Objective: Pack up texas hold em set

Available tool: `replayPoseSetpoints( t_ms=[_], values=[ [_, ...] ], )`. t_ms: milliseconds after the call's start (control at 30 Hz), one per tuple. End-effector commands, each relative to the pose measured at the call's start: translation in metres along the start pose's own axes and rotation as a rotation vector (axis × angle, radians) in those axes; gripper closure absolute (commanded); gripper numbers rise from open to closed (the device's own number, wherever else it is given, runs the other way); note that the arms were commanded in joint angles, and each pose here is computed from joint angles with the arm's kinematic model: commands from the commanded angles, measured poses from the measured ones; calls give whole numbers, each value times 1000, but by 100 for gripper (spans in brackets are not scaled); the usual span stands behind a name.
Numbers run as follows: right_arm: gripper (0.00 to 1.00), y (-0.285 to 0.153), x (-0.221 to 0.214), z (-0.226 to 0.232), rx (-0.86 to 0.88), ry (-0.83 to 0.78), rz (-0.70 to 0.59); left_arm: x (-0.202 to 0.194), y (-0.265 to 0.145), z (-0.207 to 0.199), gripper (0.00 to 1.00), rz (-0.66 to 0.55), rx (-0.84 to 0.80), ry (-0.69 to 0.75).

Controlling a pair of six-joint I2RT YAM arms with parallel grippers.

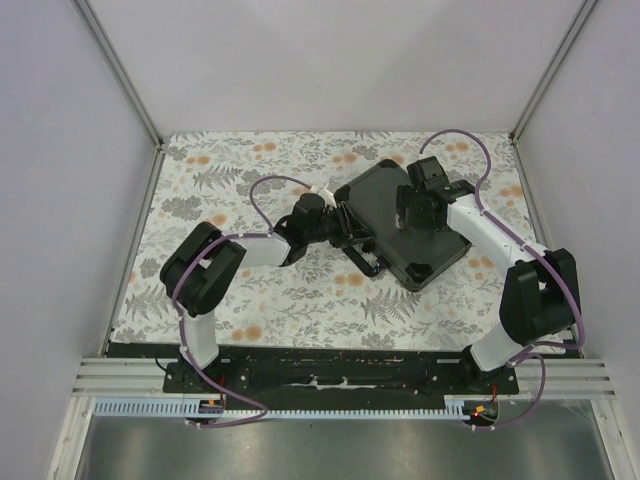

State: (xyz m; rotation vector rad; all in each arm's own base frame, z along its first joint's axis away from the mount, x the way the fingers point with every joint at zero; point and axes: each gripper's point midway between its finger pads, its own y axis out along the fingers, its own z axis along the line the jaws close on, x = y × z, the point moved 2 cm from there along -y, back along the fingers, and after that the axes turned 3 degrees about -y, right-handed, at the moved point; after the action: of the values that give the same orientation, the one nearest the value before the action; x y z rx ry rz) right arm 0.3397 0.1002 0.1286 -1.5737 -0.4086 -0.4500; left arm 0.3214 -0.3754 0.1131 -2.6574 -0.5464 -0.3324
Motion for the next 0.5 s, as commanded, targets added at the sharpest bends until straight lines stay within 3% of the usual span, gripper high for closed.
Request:
replayPoseSetpoints(
  t_ms=[0, 233, 467],
  values=[
    [11, 13, -45, -10, -55, -61, 189, 10, -18, -19, 65, -52, 29, 69],
    [11, 7, -25, -3, -29, -55, 150, 7, -41, -1, 64, -56, 171, 151],
    [9, -8, 18, 2, -3, -40, 55, -16, -24, 19, 78, 36, 227, 156]
  ],
)
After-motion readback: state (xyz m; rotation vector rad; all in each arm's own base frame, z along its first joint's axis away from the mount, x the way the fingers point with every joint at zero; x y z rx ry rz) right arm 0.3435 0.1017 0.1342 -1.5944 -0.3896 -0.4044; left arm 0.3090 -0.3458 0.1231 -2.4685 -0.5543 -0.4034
